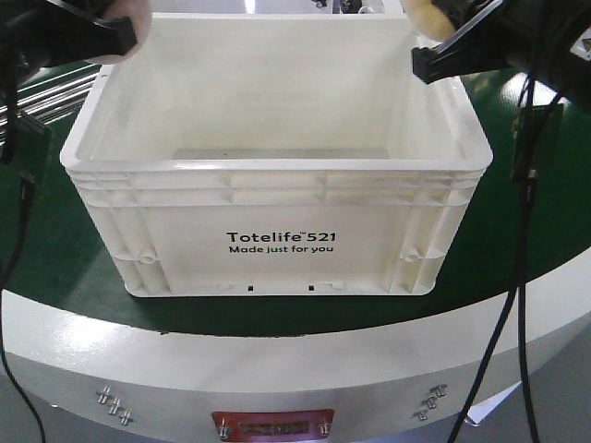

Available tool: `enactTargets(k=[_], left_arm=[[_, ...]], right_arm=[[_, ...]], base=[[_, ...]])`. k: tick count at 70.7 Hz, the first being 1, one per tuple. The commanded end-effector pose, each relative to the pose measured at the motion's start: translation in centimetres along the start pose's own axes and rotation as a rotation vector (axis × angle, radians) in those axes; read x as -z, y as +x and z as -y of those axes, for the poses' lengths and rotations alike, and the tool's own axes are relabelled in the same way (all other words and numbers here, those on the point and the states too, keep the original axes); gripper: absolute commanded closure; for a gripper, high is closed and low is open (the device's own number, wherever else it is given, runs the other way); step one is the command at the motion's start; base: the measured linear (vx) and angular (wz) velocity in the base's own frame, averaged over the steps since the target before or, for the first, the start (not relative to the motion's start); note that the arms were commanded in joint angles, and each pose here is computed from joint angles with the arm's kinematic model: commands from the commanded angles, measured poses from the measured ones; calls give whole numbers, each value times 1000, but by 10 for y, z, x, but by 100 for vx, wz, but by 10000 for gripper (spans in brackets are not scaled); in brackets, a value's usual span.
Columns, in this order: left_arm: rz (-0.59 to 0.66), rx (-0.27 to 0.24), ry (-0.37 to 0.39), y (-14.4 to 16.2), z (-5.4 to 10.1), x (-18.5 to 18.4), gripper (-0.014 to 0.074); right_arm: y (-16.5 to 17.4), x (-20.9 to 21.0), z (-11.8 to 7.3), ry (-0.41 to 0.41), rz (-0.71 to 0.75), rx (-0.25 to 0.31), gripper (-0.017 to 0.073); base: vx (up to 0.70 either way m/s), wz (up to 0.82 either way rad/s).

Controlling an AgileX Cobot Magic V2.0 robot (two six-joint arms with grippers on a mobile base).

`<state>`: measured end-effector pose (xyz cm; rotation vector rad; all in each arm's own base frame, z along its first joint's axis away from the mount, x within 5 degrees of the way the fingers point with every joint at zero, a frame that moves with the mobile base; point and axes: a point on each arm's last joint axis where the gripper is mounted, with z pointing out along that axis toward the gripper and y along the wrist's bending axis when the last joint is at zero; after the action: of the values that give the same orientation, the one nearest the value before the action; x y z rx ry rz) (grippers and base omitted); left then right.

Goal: Place moving items into box and shelve
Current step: 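Lift both plush toys and carry them over the tote, then open both grippers to drop the plush toys into the tote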

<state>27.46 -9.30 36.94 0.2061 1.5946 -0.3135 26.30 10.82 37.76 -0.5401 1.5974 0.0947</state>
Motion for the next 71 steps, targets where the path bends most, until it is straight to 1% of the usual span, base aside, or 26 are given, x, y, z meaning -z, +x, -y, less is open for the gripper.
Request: enactTargets(k=[1,11,16,20,24,30,34,40,41,44,49,54,58,62,71], left_arm=[[144,6,50,-26,12,4,620],[116,-12,87,-17,23,-3,619],[113,-12,89,-13,23,-7,615],[113,-12,90,-11,24,-10,599],[123,-29,89,-11,23,-12,571],[120,-56,89,-7,24,-15,496],[114,-61,88,-5,24,-17,436],[110,-61,92,-3,25,-19,323],[110,-61,93,-3,25,-19,306],[111,-61,96,-2,26,-20,246],[120,-59,97,-3,26,-20,170],[136,-56,98,-4,26,-20,113],[144,-55,99,-5,27,-20,78],[145,-55,99,-5,27,-20,61],[143,-55,99,-5,26,-20,57]], right_arm=[[-23,5,-1,19,143,13,571],[-22,1,-7,0,144,6,570],[-22,0,-7,-1,143,-10,566],[-22,0,-7,-1,142,-12,557],[-22,0,-7,-2,141,-12,538],[-21,0,-7,-2,140,-11,471],[-21,0,-7,-2,140,-15,408],[-21,0,-7,-3,140,-21,267],[-21,0,-7,-3,140,-22,267],[-21,0,-7,-4,140,-37,179],[-22,0,-7,-5,142,-60,76],[-22,0,-7,-5,143,-66,-12],[-22,0,-7,-5,143,-66,-56],[-22,0,-7,-5,143,-65,-79],[-22,0,-7,-5,143,-65,-74]], base=[[0,0],[0,0],[0,0],[0,0],[0,0],[0,0],[0,0],[0,0],[0,0],[0,0],[0,0],[0,0],[0,0],[0,0],[0,0]])
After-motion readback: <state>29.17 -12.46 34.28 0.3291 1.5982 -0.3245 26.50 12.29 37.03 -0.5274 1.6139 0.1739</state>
